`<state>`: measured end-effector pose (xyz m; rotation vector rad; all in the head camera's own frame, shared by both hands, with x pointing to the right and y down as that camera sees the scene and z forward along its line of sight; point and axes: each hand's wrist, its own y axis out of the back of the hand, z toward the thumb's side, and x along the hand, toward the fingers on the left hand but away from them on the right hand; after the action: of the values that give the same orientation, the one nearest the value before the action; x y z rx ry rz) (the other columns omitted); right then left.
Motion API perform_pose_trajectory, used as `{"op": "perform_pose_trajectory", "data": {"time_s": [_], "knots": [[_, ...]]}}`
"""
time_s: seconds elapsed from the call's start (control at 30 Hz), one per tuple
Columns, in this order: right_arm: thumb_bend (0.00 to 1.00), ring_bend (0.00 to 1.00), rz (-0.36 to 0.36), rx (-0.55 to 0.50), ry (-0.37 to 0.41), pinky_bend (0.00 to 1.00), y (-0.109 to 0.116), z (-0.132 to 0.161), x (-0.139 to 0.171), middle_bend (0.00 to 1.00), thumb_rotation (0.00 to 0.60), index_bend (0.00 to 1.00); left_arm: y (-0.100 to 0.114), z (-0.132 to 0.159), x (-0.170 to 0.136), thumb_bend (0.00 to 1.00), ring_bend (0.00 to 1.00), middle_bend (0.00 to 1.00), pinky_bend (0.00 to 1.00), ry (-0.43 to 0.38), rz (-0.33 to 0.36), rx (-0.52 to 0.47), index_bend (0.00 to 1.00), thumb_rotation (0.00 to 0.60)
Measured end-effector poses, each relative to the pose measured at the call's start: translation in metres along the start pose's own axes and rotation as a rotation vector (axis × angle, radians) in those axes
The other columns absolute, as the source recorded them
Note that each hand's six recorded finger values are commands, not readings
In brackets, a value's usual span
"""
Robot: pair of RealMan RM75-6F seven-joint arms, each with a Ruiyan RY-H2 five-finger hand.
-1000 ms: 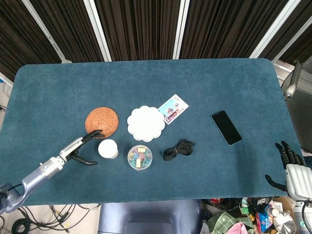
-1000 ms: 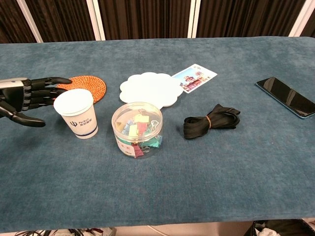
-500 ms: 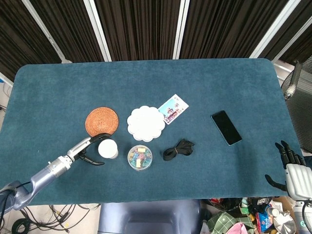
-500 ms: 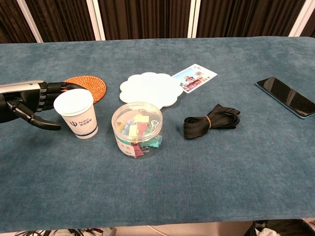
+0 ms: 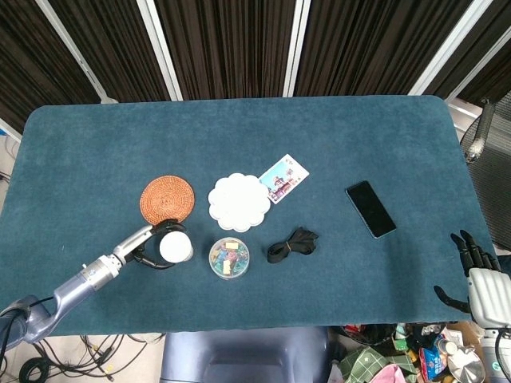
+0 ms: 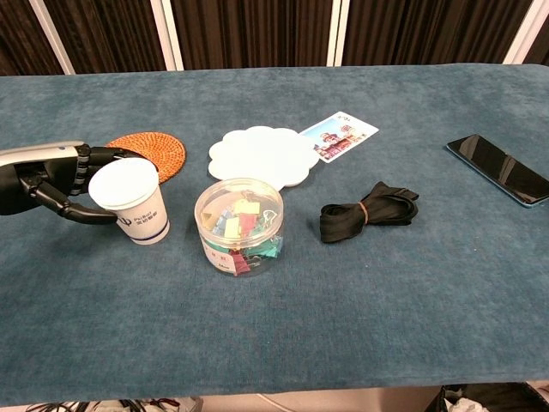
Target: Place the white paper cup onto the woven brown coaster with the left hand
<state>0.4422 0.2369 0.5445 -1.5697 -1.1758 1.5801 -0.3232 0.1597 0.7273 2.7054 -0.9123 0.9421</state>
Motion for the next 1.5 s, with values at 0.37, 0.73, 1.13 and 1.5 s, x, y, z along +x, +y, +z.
{"op": "perform_pose_trajectory", "data": {"time_s": [0.37,0.73,1.13,1.5], "knots": [[0.13,0.13,0.003,0.0,0.0,0.16,-0.001,0.0,0.0,0.0,0.6,0.0,0.014,0.016,-0.006,0.31,0.0,0.32,0.01,-0.039,0.028,0.0,0.28,0.6],[0.13,0.13,0.004,0.003,-0.004,0.16,-0.001,0.0,0.001,0.0,0.6,0.0,0.057,0.032,-0.002,0.31,0.0,0.32,0.01,-0.04,0.139,-0.023,0.27,0.6],[0.13,0.13,0.003,0.004,-0.011,0.16,-0.001,-0.001,0.0,0.0,0.6,0.0,0.101,0.021,0.02,0.31,0.0,0.31,0.01,0.067,0.231,-0.036,0.26,0.6],[0.13,0.13,0.005,0.001,-0.011,0.16,-0.001,-0.001,0.0,0.0,0.6,0.0,0.105,0.003,0.03,0.3,0.0,0.3,0.01,0.131,0.246,-0.052,0.26,0.6]]}}
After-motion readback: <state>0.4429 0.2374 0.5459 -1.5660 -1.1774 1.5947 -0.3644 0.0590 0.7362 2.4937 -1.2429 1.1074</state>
